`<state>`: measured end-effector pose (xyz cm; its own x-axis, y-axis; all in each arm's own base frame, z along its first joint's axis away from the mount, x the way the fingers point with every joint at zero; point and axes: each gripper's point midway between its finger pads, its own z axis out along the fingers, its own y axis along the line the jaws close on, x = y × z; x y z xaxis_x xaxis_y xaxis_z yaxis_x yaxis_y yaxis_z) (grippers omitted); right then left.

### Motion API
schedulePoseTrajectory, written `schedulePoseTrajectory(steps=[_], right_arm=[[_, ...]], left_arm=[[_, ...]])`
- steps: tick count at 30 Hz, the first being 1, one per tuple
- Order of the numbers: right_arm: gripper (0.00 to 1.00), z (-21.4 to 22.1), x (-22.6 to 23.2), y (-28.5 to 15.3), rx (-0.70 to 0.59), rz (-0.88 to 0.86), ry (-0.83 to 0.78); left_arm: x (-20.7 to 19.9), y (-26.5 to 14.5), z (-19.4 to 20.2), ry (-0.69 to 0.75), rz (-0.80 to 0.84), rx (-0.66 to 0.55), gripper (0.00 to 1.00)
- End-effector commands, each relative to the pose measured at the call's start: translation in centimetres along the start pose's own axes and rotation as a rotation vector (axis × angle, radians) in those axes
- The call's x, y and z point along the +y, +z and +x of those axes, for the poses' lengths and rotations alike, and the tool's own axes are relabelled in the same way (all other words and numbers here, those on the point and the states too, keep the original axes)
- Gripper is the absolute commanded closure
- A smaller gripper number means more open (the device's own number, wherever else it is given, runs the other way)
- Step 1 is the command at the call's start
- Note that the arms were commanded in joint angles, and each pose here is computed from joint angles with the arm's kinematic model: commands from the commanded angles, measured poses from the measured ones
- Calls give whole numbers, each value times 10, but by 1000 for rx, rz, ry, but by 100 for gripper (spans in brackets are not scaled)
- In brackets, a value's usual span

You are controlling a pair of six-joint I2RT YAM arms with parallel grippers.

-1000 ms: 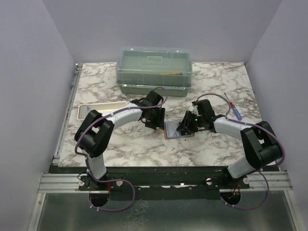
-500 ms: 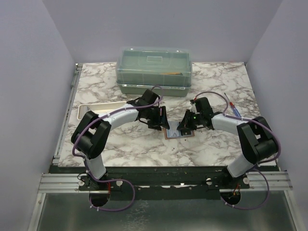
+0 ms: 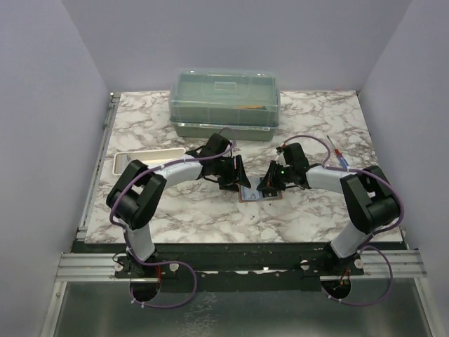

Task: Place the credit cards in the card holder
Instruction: Insert the credit card into the card holder.

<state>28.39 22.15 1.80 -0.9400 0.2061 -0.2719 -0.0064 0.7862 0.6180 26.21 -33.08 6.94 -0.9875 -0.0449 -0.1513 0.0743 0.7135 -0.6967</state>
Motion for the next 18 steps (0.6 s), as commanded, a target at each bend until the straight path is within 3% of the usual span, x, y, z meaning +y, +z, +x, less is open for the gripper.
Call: schedulePoseTrajectory(steps=[1, 18], right_arm=[[100, 12, -20, 8, 23, 64, 19], [100, 14, -20, 9, 30, 56, 20]], left_arm=[[0, 8, 1, -17, 22, 6, 42], [15, 30, 1, -2, -18, -1, 50]])
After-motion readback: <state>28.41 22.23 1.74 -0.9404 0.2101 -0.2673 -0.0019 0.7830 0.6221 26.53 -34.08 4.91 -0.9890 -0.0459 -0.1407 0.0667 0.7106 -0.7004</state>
